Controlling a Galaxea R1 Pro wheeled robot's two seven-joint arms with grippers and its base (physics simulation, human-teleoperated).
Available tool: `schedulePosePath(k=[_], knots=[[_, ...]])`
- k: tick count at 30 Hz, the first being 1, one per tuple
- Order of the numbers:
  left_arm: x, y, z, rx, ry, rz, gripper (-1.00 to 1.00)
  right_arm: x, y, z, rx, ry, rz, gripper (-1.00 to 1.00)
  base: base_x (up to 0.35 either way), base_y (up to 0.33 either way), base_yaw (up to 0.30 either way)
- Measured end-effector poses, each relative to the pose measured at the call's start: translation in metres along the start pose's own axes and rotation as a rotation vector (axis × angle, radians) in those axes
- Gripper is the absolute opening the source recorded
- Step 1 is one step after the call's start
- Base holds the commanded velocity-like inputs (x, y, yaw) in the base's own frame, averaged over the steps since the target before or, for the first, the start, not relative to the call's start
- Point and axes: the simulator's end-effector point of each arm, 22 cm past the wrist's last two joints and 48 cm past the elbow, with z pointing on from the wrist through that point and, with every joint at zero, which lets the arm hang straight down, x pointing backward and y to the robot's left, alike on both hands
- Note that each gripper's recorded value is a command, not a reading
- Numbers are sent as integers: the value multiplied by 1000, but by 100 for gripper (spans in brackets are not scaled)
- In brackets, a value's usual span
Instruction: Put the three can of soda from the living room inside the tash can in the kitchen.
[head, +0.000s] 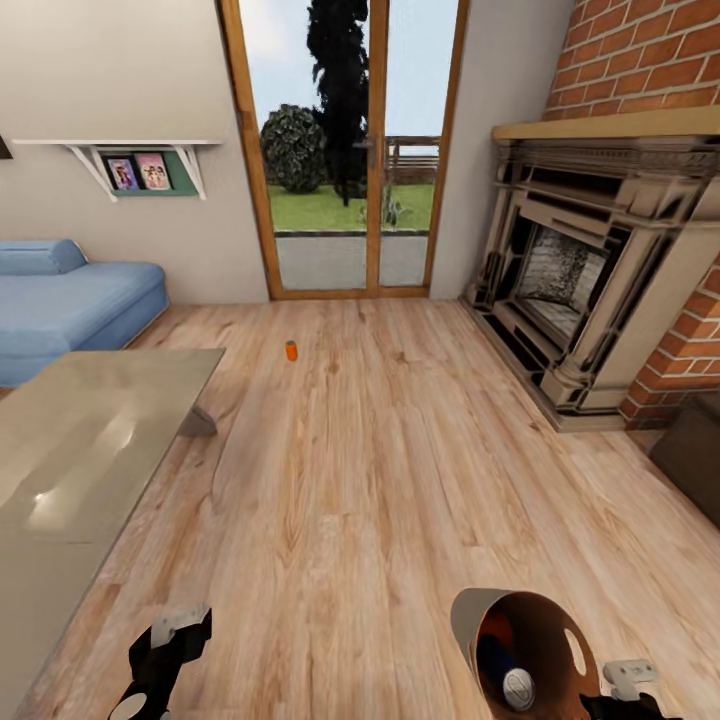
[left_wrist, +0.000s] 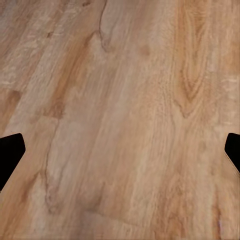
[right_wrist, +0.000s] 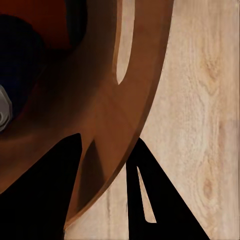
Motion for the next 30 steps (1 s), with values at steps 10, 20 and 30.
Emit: schedulePosePath(k=[10, 20, 30], knots=[[0, -2, 0, 12, 0, -1, 100, -6, 2, 0, -1, -32, -8, -100, 328, 0, 0], [0, -2, 0, 12, 0, -1, 100, -6, 4, 1, -3, -32, -8, -100, 328, -4, 131], [0, -4, 0, 16, 1, 0, 100, -6, -3, 1, 34, -33, -5, -100, 326, -78, 101]])
